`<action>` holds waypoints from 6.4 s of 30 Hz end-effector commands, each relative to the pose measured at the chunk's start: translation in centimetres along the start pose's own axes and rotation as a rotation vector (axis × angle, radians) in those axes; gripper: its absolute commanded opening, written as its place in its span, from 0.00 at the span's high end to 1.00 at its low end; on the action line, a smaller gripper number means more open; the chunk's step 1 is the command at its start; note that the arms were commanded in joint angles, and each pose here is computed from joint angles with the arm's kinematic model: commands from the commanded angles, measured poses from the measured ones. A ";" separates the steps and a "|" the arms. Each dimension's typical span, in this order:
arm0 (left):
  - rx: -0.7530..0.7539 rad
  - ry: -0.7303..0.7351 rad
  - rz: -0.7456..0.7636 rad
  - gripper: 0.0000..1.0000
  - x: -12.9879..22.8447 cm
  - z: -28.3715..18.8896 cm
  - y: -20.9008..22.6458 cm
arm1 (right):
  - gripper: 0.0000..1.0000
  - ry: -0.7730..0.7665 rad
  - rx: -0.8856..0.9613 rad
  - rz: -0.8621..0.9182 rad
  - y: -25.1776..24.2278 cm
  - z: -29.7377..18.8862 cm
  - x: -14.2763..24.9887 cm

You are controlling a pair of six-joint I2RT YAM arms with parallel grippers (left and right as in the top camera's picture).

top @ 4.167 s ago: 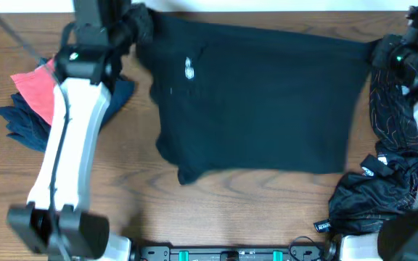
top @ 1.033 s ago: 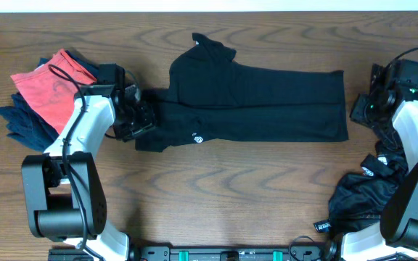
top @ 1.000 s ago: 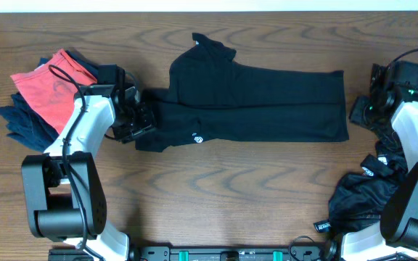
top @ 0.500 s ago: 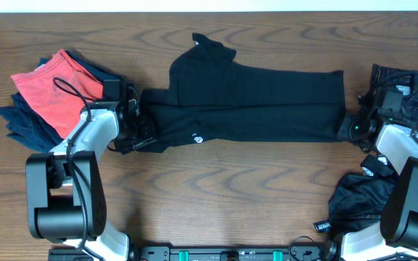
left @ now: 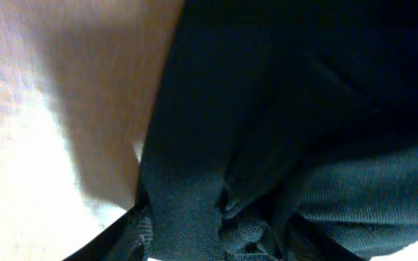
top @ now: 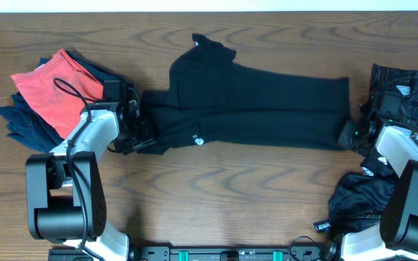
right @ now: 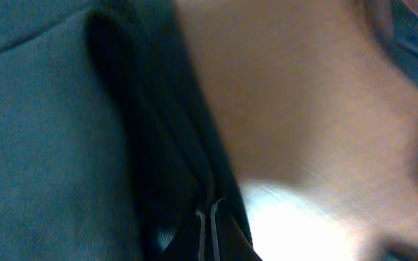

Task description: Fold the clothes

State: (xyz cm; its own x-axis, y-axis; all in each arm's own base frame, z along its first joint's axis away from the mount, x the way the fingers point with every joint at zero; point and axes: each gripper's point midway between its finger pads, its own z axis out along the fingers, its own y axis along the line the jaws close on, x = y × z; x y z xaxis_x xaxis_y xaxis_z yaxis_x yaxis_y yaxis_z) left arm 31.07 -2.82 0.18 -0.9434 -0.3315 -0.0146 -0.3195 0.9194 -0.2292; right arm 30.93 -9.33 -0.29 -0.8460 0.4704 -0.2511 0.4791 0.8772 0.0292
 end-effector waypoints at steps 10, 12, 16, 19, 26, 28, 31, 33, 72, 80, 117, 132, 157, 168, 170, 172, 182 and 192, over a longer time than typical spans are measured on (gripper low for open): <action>-0.093 0.218 -0.040 0.70 5.6 0.1 2.2 | 0.99 0.093 0.394 0.164 -7.9 -1.0 3.6; -0.101 0.246 -0.046 0.70 6.3 -0.1 2.4 | 0.99 0.099 0.395 0.163 -7.9 -1.0 3.7; -0.093 0.253 -0.047 0.69 6.8 -1.0 2.2 | 0.99 0.109 0.330 0.144 -6.7 -1.0 3.7; -0.061 0.172 -0.030 0.62 5.5 -2.5 1.3 | 0.97 0.083 0.250 0.133 -5.3 -1.7 2.5; 0.179 -0.264 0.092 0.15 -1.9 -10.0 -4.6 | 0.64 -0.100 0.005 0.104 -1.0 -7.4 -3.0; 0.275 -0.387 0.145 0.15 -3.9 -12.2 -6.7 | 0.59 -0.152 -0.064 0.075 0.3 -9.2 -4.1; 0.343 -0.486 0.177 0.15 -6.2 -13.5 -8.5 | 0.56 -0.199 -0.150 0.010 1.9 -11.3 -4.6; 0.366 -0.509 0.190 0.15 -7.5 -13.1 -9.4 | 0.54 -0.198 -0.187 -0.024 2.8 -12.0 -4.2; 0.456 -0.271 0.247 0.94 -14.6 -0.4 -19.5 | 0.64 -0.093 -0.211 -0.184 5.5 -11.3 -1.1; 0.442 -0.260 0.217 0.94 -13.8 -3.9 -18.4 | 0.54 -0.082 -0.166 -0.200 6.1 -6.6 -4.5; 0.364 -0.265 0.213 0.94 -13.6 -4.6 -16.6 | 0.95 -0.165 -0.056 -0.114 6.1 2.9 -11.8; 0.187 0.158 0.160 0.94 -1.2 -7.4 -11.7 | 0.90 0.004 -0.001 -0.122 3.7 -8.3 -6.4; 0.081 0.442 0.186 0.58 6.5 -6.3 -7.6 | 0.64 0.318 0.200 -0.159 -1.1 -6.5 2.5; 0.101 0.083 0.300 0.42 -1.2 -6.5 -10.0 | 0.59 0.323 0.201 -0.160 -1.2 -6.5 2.7; 0.091 0.113 0.288 0.42 -0.8 -5.3 -9.5 | 0.59 0.326 0.201 -0.160 -1.2 -6.5 2.7; 0.084 0.139 0.281 0.43 -0.4 -4.1 -9.1 | 0.59 0.326 0.201 -0.160 -1.2 -6.5 2.7; 0.158 0.209 0.302 0.91 1.0 -3.1 -9.8 | 0.59 0.325 0.201 -0.160 -1.2 -6.5 2.7; 0.118 0.316 0.271 0.94 4.1 -5.2 -8.5 | 0.58 0.325 0.201 -0.160 -1.2 -6.5 2.7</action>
State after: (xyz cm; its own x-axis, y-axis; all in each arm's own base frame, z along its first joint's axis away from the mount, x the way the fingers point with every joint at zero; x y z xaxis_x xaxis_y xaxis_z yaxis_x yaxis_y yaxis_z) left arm 29.69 -10.84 5.65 -0.9725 -0.0005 0.2330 -0.0855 0.9310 -0.3550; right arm 26.75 -8.38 5.55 -0.9268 0.3684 0.0729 0.3527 0.9205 -0.1682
